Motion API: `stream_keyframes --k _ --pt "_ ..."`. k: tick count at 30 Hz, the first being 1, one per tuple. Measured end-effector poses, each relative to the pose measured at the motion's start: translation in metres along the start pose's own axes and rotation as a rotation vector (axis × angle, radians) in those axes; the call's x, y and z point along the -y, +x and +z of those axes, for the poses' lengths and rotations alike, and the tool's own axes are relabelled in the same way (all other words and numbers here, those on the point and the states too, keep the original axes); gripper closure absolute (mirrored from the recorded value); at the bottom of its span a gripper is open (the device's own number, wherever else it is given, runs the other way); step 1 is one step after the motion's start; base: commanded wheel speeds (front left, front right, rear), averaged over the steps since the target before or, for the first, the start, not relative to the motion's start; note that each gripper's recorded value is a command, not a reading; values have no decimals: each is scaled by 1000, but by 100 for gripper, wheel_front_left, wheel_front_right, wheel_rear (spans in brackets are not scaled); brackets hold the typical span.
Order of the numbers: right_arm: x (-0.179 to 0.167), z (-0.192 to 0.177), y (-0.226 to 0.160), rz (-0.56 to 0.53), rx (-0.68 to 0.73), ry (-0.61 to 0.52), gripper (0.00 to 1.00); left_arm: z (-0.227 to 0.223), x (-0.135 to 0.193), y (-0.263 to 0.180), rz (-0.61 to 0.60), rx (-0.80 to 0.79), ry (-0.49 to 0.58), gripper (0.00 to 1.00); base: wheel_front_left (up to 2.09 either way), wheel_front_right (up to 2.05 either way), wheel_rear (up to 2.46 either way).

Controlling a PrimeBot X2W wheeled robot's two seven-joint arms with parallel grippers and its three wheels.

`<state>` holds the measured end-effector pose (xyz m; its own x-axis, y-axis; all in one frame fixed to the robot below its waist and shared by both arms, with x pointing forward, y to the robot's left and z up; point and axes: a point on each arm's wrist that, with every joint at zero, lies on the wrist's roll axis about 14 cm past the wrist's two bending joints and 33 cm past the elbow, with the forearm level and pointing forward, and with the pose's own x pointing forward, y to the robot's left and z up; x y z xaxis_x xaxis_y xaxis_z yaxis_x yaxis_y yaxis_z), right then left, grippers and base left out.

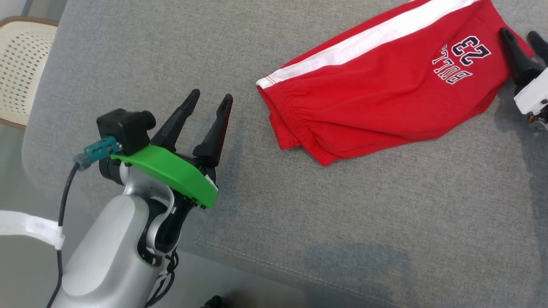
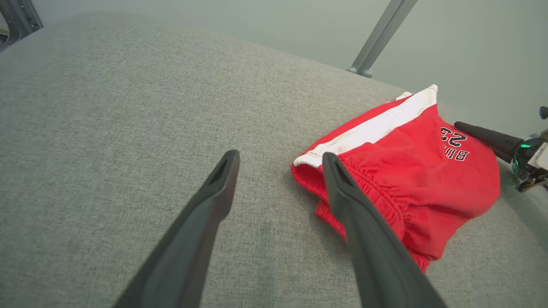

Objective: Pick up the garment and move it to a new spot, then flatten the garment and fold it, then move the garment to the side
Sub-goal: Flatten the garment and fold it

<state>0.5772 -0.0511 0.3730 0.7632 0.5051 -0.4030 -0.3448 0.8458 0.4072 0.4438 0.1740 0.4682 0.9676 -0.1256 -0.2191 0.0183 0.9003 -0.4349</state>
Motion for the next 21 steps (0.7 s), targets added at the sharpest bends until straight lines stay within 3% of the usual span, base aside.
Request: stream_keyframes --k 8,9,11,16,21 --pt "-7 -23 0 16 -121 20 0 -5 -1 -22 29 43 17 0 0 0 0" --pt "-9 -24 0 19 -131 30 14 -6 0 -24 31 44 13 0 0 0 0" --pt "-14 -26 0 28 -152 61 100 -7 0 -30 37 52 4 0 0 0 0" --pt "-37 -27 0 69 -160 207 100 -2 -2 -41 59 84 -9 0 0 0 0" --pt "-43 -12 -9 77 -81 409 100 10 -5 -47 68 137 -17 0 0 0 0"
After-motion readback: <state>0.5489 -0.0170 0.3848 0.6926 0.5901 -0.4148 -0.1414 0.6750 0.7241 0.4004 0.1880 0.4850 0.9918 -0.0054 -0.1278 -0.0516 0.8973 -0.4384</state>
